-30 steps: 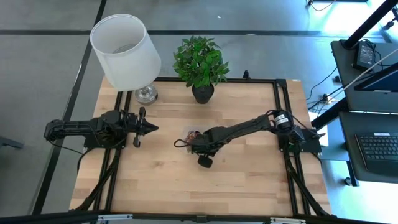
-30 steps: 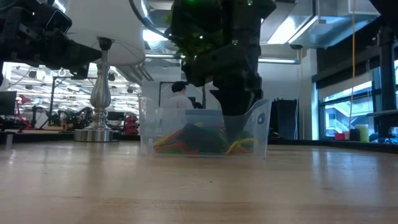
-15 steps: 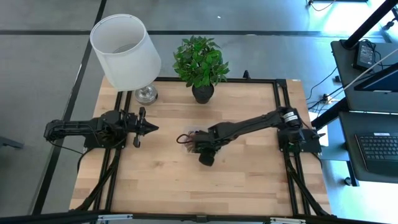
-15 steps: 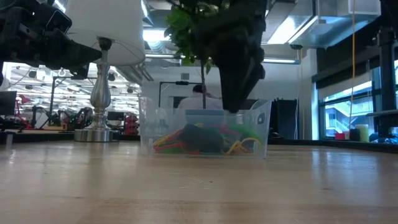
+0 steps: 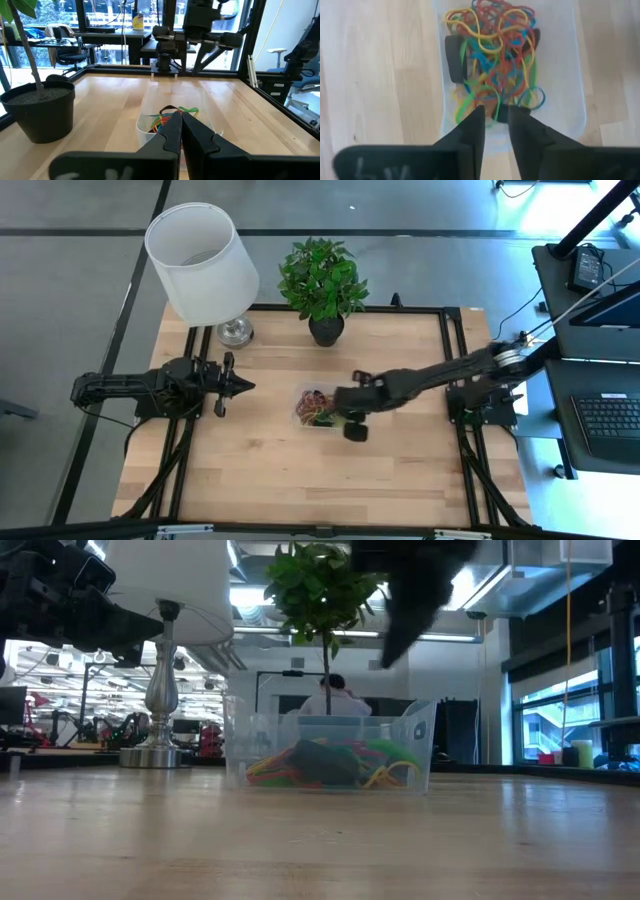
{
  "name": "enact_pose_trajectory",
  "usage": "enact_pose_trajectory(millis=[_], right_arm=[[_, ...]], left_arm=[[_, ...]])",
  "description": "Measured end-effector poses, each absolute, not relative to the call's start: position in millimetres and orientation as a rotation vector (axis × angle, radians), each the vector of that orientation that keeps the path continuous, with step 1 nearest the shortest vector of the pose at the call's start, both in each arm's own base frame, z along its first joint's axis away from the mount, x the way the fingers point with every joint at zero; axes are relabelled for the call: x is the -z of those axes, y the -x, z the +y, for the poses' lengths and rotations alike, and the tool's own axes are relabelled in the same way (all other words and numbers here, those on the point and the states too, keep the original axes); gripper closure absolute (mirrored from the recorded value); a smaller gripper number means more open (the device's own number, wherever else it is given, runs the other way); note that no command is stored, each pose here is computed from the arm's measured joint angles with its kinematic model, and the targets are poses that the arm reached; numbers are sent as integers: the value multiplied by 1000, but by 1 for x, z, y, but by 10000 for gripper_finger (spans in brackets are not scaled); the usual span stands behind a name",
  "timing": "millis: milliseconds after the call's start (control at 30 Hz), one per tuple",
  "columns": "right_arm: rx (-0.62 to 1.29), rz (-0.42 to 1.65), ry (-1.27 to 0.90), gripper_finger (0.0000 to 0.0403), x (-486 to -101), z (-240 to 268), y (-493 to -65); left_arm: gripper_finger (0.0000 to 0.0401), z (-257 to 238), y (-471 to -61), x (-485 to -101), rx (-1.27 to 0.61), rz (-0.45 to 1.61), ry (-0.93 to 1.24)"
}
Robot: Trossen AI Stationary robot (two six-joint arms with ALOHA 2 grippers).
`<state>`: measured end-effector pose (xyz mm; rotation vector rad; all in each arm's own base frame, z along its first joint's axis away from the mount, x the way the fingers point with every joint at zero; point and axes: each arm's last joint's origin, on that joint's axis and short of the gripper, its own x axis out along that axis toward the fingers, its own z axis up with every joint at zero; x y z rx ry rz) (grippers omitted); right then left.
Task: Pick and place rubber bands into bin
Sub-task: Return to Home Position
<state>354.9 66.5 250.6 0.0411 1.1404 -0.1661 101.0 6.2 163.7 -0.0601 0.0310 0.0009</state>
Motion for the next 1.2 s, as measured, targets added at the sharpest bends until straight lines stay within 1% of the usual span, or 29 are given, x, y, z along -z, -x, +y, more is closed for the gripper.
enact_pose_trajectory(millis=[100,300,533,633,800,1200], right_arm=[[147,1033,-68,330,-246,60,-320],[77,718,-136,359,-237,49,-243],[-29,429,-116,398,-197,36,-171],[-46,355,-106,395,-182,31,-152],[-79,253,-91,399,-170,24,-134],[-58,49,-68,401,-164,13,-112]], left_arm=[[394,6,-101,-164,-1,31,60],[395,6,-101,-164,-1,31,60],[393,6,-101,-164,-1,32,60],[395,6,-101,-164,-1,31,60],[393,6,-101,-164,-2,31,60],[393,6,-101,-164,-5,31,60]])
